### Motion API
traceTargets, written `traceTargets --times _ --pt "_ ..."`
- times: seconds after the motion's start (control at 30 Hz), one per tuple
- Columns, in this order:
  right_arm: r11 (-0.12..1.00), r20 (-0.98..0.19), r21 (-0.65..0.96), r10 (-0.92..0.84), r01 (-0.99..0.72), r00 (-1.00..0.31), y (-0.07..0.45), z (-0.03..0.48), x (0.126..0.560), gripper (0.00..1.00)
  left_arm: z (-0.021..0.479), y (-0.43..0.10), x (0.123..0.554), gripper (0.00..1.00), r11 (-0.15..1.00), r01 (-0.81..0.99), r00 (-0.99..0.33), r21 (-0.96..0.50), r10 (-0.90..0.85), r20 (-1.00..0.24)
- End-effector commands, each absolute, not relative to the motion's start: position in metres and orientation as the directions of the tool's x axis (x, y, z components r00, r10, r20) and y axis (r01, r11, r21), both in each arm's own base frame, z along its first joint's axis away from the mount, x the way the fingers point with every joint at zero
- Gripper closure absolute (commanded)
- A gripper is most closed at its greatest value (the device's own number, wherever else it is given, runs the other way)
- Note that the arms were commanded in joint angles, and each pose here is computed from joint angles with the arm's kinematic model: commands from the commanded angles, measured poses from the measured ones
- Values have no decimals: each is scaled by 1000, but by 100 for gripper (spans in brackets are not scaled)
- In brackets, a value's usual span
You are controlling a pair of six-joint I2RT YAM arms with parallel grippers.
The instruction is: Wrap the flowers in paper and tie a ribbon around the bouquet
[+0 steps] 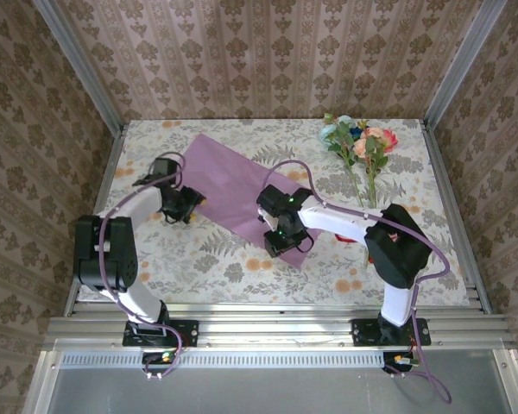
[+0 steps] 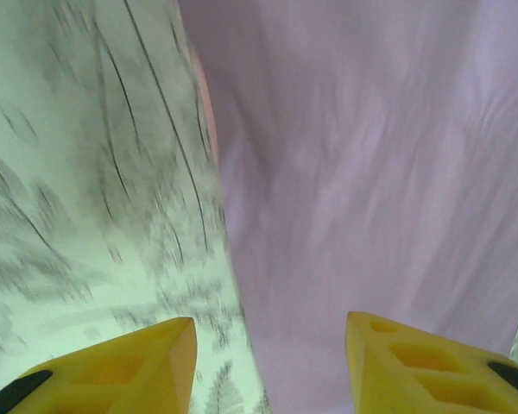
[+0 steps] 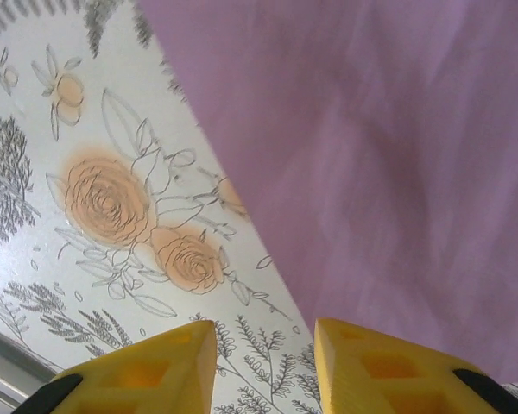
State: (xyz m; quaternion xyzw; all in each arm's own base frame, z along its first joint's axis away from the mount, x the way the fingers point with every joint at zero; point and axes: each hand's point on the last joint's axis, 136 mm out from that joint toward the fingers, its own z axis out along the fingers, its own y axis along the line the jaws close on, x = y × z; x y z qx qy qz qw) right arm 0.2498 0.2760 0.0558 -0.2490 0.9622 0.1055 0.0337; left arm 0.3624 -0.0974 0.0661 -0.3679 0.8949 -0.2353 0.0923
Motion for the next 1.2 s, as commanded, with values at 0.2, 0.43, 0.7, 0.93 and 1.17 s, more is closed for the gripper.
traceTargets --times 0.2,0.43,0.7,0.93,1.17 --pt "893 -105 199 -390 -404 -915 272 60 268 56 56 -72 393 56 644 -590 -727 -487 -686 -26" --pt "895 -108 205 -381 -396 -918 272 61 268 56 44 -70 397 58 636 -615 -714 -467 -700 -13" --pt "894 -110 213 -380 -395 -919 273 63 268 55 35 -76 409 65 602 -616 -701 -507 -714 4" --pt "893 -110 219 -377 -392 -920 272 63 265 55 35 -77 418 76 589 -616 -689 -523 -724 -4" --pt "894 -112 218 -375 -391 -920 270 61 264 56 42 -78 421 98 591 -606 -688 -533 -725 -21"
